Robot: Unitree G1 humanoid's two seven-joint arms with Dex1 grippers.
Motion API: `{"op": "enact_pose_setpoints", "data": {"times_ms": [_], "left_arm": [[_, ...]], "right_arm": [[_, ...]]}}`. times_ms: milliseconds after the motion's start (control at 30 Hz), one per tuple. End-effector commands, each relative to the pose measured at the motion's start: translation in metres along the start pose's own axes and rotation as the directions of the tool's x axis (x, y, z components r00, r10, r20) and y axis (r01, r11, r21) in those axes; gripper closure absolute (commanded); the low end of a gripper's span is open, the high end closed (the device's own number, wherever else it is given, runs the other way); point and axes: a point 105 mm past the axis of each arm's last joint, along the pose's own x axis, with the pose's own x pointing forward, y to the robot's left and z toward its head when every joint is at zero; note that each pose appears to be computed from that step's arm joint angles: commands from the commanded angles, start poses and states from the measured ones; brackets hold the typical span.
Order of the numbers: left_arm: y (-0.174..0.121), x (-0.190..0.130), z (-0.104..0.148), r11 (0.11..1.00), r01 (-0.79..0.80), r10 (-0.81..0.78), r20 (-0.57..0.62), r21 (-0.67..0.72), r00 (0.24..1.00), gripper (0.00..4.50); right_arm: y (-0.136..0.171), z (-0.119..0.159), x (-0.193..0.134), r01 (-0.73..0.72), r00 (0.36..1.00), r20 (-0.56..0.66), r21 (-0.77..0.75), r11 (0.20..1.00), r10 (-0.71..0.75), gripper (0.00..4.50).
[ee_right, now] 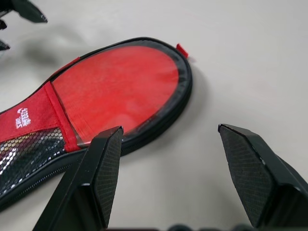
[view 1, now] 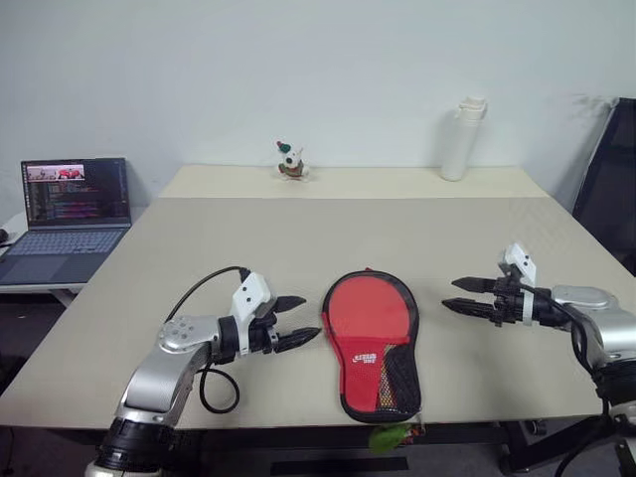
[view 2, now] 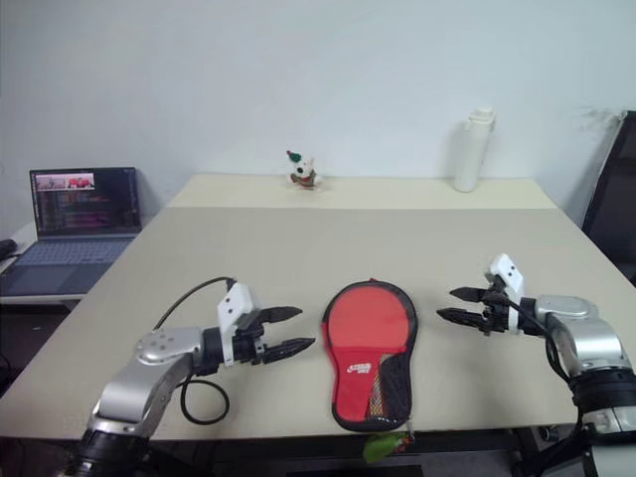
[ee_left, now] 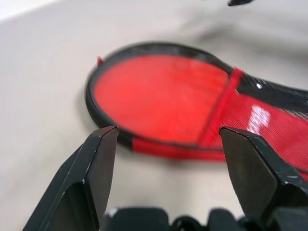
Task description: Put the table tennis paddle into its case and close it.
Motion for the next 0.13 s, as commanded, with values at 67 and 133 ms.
{"op": "enact_pose_setpoints", "data": {"times_ms": [67, 133], "left_arm": [[0.0090, -0.0007, -0.0020, 0.998, -0.055, 0.055, 0.002, 0.038, 0.999, 0.85], [0.0088, 0.0029, -0.0024, 0.997, -0.073, 0.072, 0.022, 0.014, 0.997, 0.85]], "right_arm": [[0.0068, 0.0085, -0.0112, 0.023, 1.000, 0.021, -0.041, 0.999, -0.022, 1.06], [0.0086, 0.0052, -0.0128, 0.020, 1.000, 0.000, -0.042, 0.999, -0.020, 1.06]]}}
